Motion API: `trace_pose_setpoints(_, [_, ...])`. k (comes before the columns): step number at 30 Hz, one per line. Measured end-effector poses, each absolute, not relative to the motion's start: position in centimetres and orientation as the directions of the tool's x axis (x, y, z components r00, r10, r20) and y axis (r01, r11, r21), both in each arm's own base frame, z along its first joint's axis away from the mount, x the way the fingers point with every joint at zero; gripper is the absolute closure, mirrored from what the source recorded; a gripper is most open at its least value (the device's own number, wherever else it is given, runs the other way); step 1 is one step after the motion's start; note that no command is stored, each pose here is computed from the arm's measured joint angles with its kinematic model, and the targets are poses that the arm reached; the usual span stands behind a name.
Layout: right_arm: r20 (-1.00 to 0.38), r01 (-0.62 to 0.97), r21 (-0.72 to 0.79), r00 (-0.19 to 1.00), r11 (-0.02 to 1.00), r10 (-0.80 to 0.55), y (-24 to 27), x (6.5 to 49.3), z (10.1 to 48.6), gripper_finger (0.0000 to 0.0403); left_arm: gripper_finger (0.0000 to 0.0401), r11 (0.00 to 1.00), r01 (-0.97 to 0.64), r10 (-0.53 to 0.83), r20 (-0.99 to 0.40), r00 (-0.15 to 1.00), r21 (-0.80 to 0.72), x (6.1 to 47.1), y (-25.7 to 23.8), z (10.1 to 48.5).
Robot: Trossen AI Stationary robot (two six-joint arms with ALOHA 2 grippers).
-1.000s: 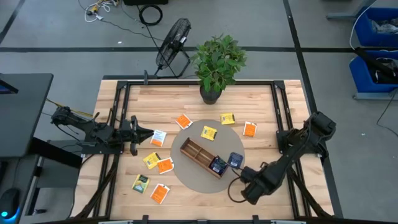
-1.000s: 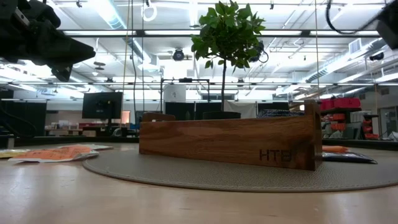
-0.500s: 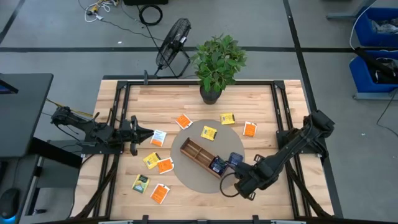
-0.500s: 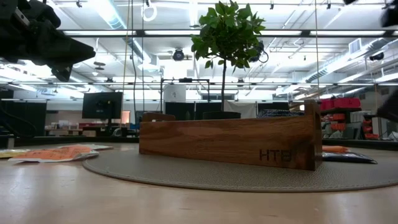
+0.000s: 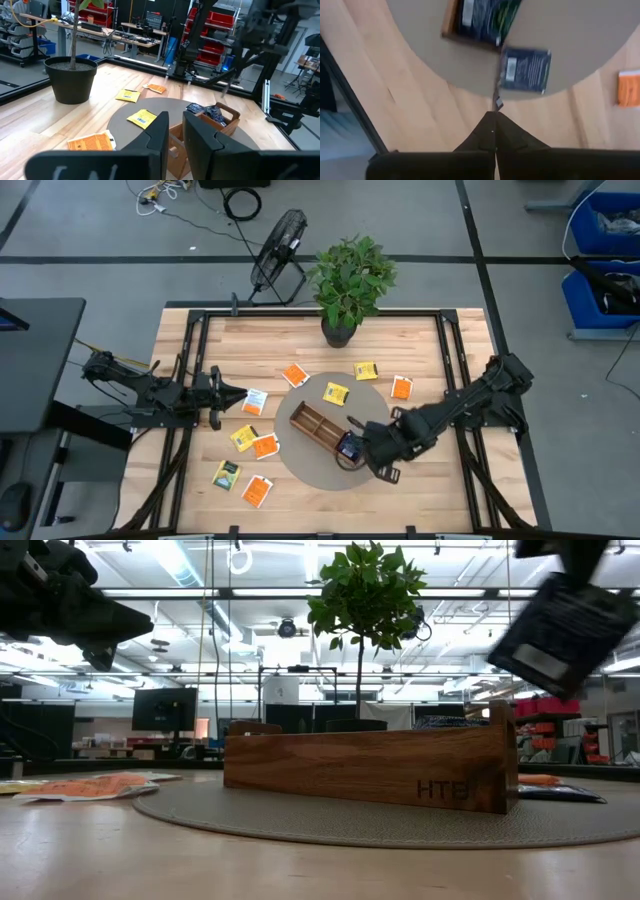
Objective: Pick & Place Tea
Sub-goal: Put the black tea bag into the right section of the wooden organizer
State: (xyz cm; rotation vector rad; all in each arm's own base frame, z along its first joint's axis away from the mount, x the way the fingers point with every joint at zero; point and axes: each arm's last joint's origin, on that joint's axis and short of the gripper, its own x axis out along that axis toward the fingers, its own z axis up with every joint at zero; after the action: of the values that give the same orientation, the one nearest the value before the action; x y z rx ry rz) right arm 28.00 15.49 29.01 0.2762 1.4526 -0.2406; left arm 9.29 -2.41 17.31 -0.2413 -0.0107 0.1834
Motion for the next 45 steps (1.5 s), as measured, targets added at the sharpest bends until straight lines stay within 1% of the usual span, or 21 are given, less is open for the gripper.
trace_pose_setpoints(6, [-0.979, 0.261, 0.093, 0.200, 0.961, 0.041, 13.9, 29.8, 30.2, 0.0403, 0.0344, 0.955, -0.179, 0.182, -0.012, 0.983, -0.236, 9.3, -2.4, 17.3])
trace_pose_setpoints(13, [-0.944, 0.200, 0.249, 0.270, 0.947, 0.191, 12.3, 31.9, 30.4, 0.0403, 0.0344, 0.957, -0.180, 0.182, -0.013, 0.983, -0.228, 9.3, -2.4, 17.3])
trace_pose_setpoints(21, [-0.918, 0.195, 0.361, 0.247, 0.912, 0.310, 10.1, 33.2, 30.1, 0.0403, 0.0343, 0.957, -0.180, 0.182, -0.013, 0.983, -0.229, 9.3, -2.4, 17.3])
trace_pose_setpoints(25, [-0.909, 0.198, 0.393, 0.228, 0.898, 0.348, 9.1, 33.9, 29.5, 0.0403, 0.0344, 0.957, -0.180, 0.182, -0.014, 0.983, -0.228, 9.3, -2.4, 17.3])
trace_pose_setpoints(32, [-0.915, 0.216, 0.402, 0.124, 0.890, 0.383, 8.6, 34.7, 27.5, 0.0403, 0.0344, 0.957, -0.181, 0.182, -0.016, 0.983, -0.229, 9.3, -2.4, 17.3])
trace_pose_setpoints(41, [-0.925, 0.204, 0.379, 0.068, 0.903, 0.373, 8.0, 35.8, 25.3, 0.0403, 0.0344, 0.957, -0.181, 0.182, -0.017, 0.983, -0.226, 9.3, -2.4, 17.3])
trace_pose_setpoints(45, [-0.906, 0.226, 0.416, 0.018, 0.881, 0.423, 7.6, 36.1, 24.4, 0.0403, 0.0344, 0.957, -0.181, 0.182, -0.017, 0.983, -0.226, 9.3, -2.4, 17.3])
